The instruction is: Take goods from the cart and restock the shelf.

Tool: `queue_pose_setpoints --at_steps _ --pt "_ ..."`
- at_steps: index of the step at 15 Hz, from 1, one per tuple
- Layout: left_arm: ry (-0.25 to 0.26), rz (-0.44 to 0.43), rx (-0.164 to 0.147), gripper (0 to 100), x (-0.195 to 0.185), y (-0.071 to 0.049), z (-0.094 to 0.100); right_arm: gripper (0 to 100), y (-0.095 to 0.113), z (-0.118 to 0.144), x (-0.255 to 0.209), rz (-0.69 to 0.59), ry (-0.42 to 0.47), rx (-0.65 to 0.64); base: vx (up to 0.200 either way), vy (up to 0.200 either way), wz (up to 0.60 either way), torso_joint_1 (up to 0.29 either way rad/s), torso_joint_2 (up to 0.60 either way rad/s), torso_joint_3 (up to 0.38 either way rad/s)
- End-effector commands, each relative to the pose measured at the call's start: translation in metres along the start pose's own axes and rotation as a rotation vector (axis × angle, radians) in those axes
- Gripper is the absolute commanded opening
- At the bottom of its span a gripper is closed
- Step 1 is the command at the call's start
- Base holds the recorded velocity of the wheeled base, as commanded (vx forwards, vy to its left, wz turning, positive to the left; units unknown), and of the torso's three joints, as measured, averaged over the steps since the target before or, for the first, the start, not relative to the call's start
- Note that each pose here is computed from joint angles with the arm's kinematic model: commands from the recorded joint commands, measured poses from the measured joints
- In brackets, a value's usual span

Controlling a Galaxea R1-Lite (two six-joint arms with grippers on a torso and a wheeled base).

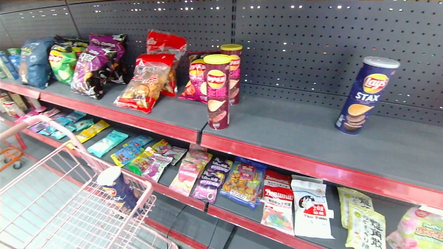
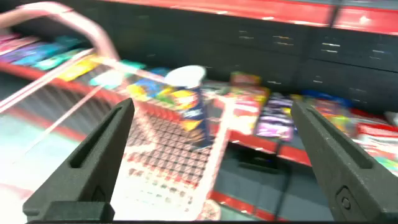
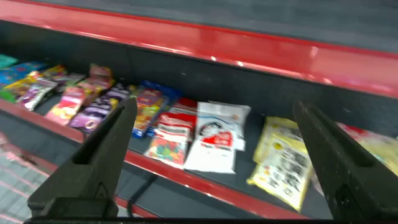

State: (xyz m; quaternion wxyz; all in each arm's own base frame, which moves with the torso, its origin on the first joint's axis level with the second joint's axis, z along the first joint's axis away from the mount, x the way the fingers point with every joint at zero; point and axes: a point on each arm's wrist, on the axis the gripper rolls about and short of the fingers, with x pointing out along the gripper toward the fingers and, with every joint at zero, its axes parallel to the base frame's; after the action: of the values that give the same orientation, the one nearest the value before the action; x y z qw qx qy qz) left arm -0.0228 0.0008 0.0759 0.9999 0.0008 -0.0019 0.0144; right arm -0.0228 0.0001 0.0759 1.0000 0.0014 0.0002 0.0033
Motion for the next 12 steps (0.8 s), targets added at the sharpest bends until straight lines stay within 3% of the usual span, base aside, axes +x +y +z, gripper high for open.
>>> queue_pose_setpoints --at_steps 1,5,10,12 --pt "-0.001 0.0 0.0 100 0.0 0.0 0.0001 100 0.0 0.0 0.0 0.001 0.0 0.0 0.0 0.0 0.6 0.002 0.0 0.002" --pt "-0.001 0.0 0.0 100 0.0 0.0 0.0001 100 0.0 0.0 0.0 -0.002 0.0 0.002 0.0 0.0 0.6 0.0 0.0 0.001" --pt "-0.001 0.0 0.0 100 0.0 0.0 0.0001 100 0.0 0.0 0.0 -0.004 0.0 0.008 0.0 0.0 0.0 -0.007 0.01 0.01" --pt "-0.001 0.0 0.0 100 0.0 0.0 0.0001 100 0.0 0.0 0.0 -0.004 0.0 0.01 0.0 0.0 0.0 -0.136 0.37 0.217"
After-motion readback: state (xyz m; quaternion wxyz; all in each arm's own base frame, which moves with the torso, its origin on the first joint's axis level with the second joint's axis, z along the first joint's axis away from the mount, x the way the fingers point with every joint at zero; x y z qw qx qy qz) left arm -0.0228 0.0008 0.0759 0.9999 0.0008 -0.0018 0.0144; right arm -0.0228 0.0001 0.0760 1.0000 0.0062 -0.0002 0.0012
